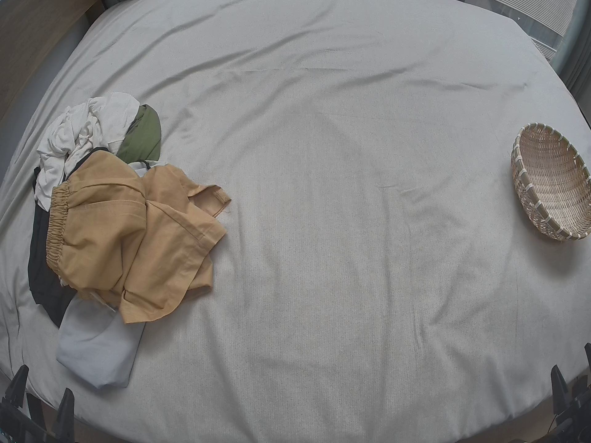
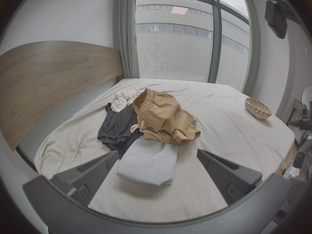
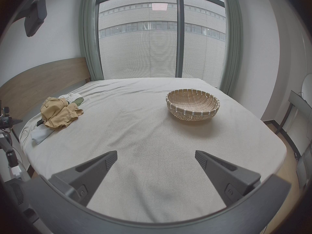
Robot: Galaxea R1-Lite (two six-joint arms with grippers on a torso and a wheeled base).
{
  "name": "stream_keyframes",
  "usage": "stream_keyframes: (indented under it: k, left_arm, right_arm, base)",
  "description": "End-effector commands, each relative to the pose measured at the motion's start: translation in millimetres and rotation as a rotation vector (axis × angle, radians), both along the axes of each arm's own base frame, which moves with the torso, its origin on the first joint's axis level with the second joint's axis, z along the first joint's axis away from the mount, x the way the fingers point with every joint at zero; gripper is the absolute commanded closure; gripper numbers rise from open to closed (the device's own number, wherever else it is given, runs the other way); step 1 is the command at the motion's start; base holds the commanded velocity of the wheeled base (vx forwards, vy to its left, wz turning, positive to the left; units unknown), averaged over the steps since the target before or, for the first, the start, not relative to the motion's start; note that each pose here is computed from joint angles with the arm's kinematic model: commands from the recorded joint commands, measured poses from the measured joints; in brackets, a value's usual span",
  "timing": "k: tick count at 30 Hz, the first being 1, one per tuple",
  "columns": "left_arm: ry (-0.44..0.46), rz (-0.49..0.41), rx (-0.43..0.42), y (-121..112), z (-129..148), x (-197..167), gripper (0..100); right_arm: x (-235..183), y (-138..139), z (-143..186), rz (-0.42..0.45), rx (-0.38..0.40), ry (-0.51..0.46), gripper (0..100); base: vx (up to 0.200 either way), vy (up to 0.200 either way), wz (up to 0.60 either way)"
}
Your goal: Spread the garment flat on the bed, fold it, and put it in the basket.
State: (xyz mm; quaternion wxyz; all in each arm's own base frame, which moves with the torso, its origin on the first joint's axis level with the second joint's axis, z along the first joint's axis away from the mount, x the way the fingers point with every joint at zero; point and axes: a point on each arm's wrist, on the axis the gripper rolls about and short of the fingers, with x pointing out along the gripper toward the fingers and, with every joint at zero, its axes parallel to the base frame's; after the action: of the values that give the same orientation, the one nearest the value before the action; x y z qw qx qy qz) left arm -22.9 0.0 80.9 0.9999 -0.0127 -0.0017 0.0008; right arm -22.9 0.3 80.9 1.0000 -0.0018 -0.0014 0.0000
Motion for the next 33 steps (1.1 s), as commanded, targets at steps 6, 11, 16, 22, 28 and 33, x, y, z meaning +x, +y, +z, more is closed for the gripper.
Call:
stream_keyframes:
  k: [6,11,16,22,28,33]
  left_arm:
    - [0.0,0.001,-0.002,0.0,-5.1,0.1,0]
    - [0.0,0.003,-0.007,0.1,-5.1,0.1,0]
    - [0.0,0.003,-0.007,0.1,-5.1,0.1,0]
    - [-0.095,0.02,-0.003,0.4,20.7,-6.3,0]
    - [-0.107,-0.029,-0.021,2.6,71.4,-7.8,0]
    - [0.006,-0.128,-0.142,-0.3,109.8,24.4,0]
  right_arm:
    - [0.1,0.0,-5.2,0.0,-0.001,0.001,0]
    - [0.1,0.0,-5.2,0.0,-0.001,0.001,0]
    - [0.1,0.0,-5.2,0.0,-0.001,0.001,0]
    - [0.1,0.0,-5.2,0.002,-0.001,0.001,0]
    - [0.1,0.0,-5.2,0.0,-0.001,0.001,0]
    - [0.1,0.0,-5.2,0.0,-0.001,0.001,0]
  base:
    - [0.0,0.0,0.0]
    - [0.0,0.0,0.0]
    - [0.0,0.0,0.0]
    - [0.0,0.0,0.0]
    - [0.0,0.0,0.0]
    - [0.0,0.0,0.0]
